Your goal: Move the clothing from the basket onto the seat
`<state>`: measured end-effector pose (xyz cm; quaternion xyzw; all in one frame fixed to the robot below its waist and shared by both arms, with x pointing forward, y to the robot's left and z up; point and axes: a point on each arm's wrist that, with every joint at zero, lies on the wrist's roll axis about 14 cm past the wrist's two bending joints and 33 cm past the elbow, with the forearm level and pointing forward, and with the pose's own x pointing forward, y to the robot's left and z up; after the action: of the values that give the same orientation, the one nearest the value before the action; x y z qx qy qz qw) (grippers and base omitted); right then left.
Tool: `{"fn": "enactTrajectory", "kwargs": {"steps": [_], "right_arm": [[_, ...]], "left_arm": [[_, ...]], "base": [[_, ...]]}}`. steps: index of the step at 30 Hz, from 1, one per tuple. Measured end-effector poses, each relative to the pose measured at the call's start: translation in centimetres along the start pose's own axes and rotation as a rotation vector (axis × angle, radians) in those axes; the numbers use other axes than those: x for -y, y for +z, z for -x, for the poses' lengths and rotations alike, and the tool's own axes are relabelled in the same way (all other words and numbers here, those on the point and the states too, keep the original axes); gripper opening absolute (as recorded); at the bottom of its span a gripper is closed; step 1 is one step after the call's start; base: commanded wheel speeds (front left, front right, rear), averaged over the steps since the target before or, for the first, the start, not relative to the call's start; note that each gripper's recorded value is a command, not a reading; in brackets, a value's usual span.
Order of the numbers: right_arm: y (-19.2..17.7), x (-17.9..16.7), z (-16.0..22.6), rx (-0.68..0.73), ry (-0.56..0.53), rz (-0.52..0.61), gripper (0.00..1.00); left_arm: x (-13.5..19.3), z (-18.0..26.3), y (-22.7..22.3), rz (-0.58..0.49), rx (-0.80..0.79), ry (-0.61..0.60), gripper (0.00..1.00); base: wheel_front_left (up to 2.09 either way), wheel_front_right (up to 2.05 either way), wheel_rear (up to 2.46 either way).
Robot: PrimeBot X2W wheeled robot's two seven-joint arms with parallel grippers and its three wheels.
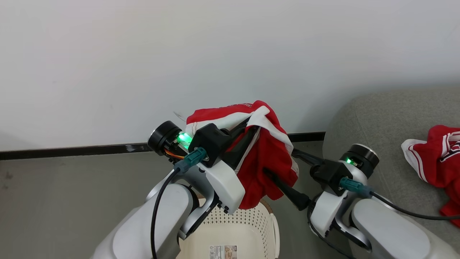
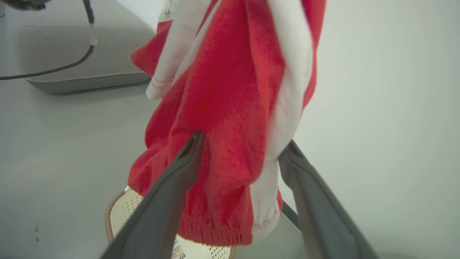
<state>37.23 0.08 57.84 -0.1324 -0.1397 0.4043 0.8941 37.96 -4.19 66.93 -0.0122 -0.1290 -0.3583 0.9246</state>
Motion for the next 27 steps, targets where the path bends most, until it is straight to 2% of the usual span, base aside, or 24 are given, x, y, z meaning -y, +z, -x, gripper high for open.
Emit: {"fn": "enactTrajectory", "kwargs": {"steps": [3,4,6,9,14,20,21,24,26,27], "right_arm": [[0.6,-0.1,-0.7,0.015,0.023,0.016,1.00],[0.7,-0.3,-0.9,0.018,0.031,0.021,0.51],[0.7,-0.7,-1.2,0.018,0.052,0.029,0.27],[0.1,-1.3,-1.4,0.000,0.076,0.027,0.00],[-0.3,-1.4,-1.4,-0.012,0.073,-0.004,0.00],[-0.2,1.2,-1.0,-0.007,-0.009,-0.032,0.00],[-0.1,1.8,-0.9,-0.004,-0.026,-0.034,0.00],[0.2,4.0,-0.4,0.006,-0.092,-0.042,0.00],[0.5,5.6,0.2,0.011,-0.139,-0.036,0.00],[0.6,6.5,0.5,0.015,-0.166,-0.034,0.00]], "left_arm": [[0.1,0.1,-0.1,0.005,-0.004,0.000,0.00],[0.1,0.2,-0.2,0.009,-0.007,0.000,0.00],[0.1,0.2,-0.4,0.013,-0.010,0.000,0.00],[0.1,0.2,-0.5,0.016,-0.014,0.001,0.00],[-0.1,0.4,-1.3,0.045,-0.034,0.016,0.00],[-0.5,0.6,-2.1,0.086,-0.050,0.043,0.00],[-0.5,0.7,-2.2,0.098,-0.048,0.046,0.14],[-0.5,0.9,-3.0,0.128,-0.065,0.060,0.43],[-0.4,1.0,-3.6,0.149,-0.073,0.065,0.51],[-0.3,1.1,-3.9,0.156,-0.080,0.064,0.75]], "base": [[0.00,0.00,0.00],[0.00,0.00,0.00],[0.00,0.00,0.00],[0.00,0.00,0.00],[0.00,0.00,0.00],[0.00,0.00,0.00],[0.00,0.00,0.00],[0.00,0.00,0.00],[0.00,0.00,0.00],[0.00,0.00,0.00]]}}
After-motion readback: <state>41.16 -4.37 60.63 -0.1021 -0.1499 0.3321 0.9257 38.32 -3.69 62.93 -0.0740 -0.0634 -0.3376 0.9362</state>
